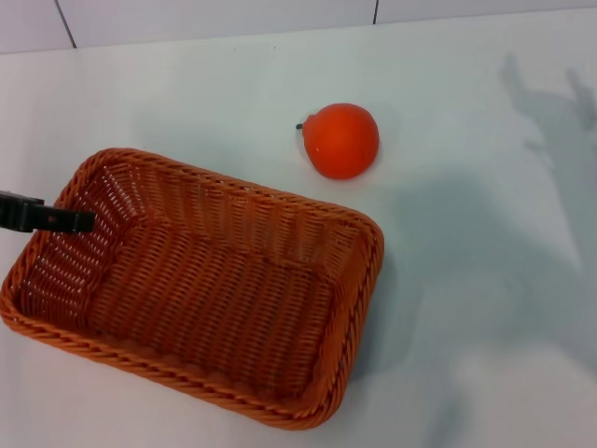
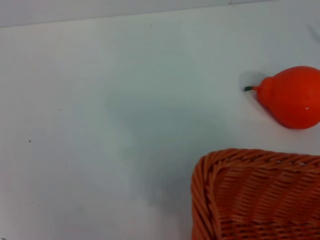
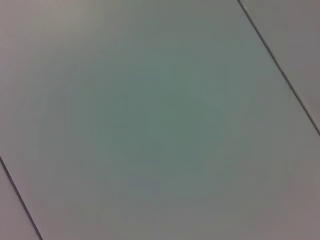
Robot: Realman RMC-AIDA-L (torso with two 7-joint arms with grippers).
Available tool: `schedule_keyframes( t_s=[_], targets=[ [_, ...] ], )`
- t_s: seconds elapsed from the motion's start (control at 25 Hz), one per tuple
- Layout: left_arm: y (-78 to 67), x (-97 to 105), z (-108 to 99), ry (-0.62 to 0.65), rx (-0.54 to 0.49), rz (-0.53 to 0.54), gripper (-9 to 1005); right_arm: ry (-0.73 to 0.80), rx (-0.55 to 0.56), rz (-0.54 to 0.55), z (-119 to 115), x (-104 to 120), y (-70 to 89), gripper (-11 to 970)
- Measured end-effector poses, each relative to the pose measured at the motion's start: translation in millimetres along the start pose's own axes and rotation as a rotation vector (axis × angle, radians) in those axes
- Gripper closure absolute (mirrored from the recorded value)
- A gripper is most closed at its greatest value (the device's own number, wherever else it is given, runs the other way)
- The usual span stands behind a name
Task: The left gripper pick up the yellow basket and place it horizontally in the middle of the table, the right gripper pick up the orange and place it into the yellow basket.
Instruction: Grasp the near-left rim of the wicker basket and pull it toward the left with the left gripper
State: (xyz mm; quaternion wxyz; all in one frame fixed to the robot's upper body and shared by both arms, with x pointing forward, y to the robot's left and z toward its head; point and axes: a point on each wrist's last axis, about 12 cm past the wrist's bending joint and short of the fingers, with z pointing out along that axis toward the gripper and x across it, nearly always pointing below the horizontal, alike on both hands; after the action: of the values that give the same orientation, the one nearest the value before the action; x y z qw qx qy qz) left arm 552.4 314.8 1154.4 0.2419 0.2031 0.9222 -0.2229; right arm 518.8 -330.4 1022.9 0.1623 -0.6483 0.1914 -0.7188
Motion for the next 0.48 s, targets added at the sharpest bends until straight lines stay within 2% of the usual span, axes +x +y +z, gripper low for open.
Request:
schedule_keyframes(
  t_s=[0.48],
  targets=[
    [-2.3, -3.0, 19.5, 0.099, -0.076, 0.011, 136, 0.000, -0.011, 0.000, -3.3, 0.0, 2.9, 18]
  ],
)
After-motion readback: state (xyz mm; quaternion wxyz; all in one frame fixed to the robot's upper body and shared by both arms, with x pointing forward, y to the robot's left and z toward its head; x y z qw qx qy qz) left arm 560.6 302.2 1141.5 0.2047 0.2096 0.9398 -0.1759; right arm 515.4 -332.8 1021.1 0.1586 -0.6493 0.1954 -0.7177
